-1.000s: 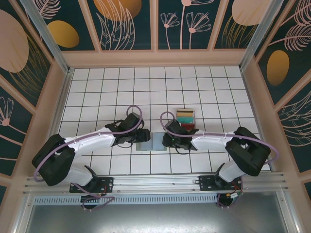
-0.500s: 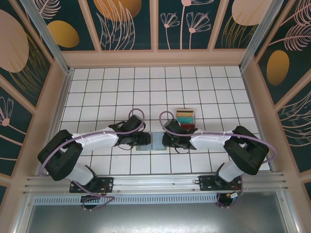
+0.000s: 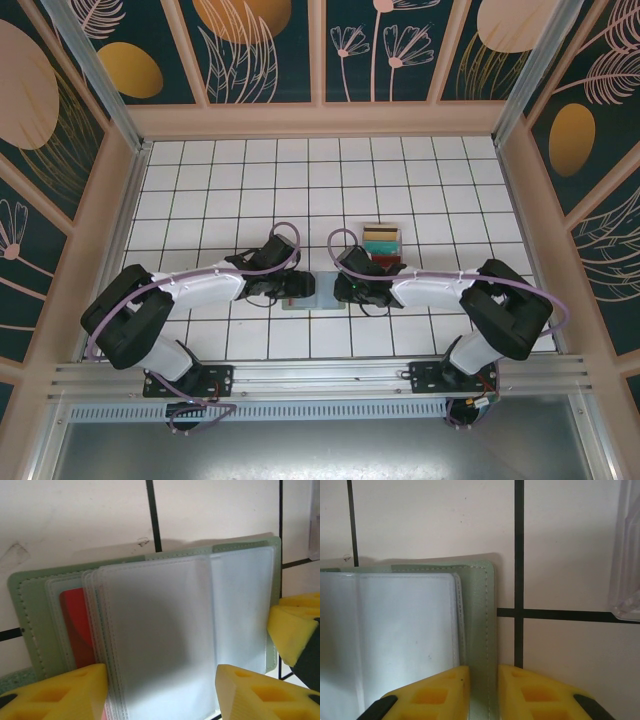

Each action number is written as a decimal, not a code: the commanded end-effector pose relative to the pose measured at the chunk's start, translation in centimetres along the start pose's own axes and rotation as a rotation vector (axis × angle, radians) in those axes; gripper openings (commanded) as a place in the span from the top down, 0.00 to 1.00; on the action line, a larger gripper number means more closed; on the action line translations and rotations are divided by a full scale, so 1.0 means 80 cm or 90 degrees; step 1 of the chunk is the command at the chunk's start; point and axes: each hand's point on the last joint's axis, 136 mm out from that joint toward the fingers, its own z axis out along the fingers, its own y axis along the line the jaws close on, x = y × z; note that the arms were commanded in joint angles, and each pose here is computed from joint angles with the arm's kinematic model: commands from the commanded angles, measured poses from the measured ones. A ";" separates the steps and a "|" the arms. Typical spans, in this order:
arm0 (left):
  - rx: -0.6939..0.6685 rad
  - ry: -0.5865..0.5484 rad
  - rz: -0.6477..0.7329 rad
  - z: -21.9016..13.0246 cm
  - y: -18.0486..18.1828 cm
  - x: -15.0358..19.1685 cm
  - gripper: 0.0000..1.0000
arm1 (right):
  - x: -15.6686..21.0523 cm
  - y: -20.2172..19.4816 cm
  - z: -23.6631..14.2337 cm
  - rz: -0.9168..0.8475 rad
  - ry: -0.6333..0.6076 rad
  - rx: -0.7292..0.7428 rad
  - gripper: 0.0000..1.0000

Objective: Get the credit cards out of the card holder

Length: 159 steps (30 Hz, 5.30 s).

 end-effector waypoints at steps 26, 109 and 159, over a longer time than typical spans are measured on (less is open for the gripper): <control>0.134 0.006 0.044 -0.014 -0.056 -0.004 0.34 | 0.008 0.009 0.012 0.001 0.028 -0.002 0.76; -0.047 -0.088 -0.002 -0.041 0.000 -0.034 0.28 | 0.008 -0.024 0.000 0.048 0.008 0.035 0.73; 0.114 0.014 0.025 -0.007 -0.053 -0.008 0.29 | 0.025 -0.010 0.020 0.038 0.048 0.013 0.92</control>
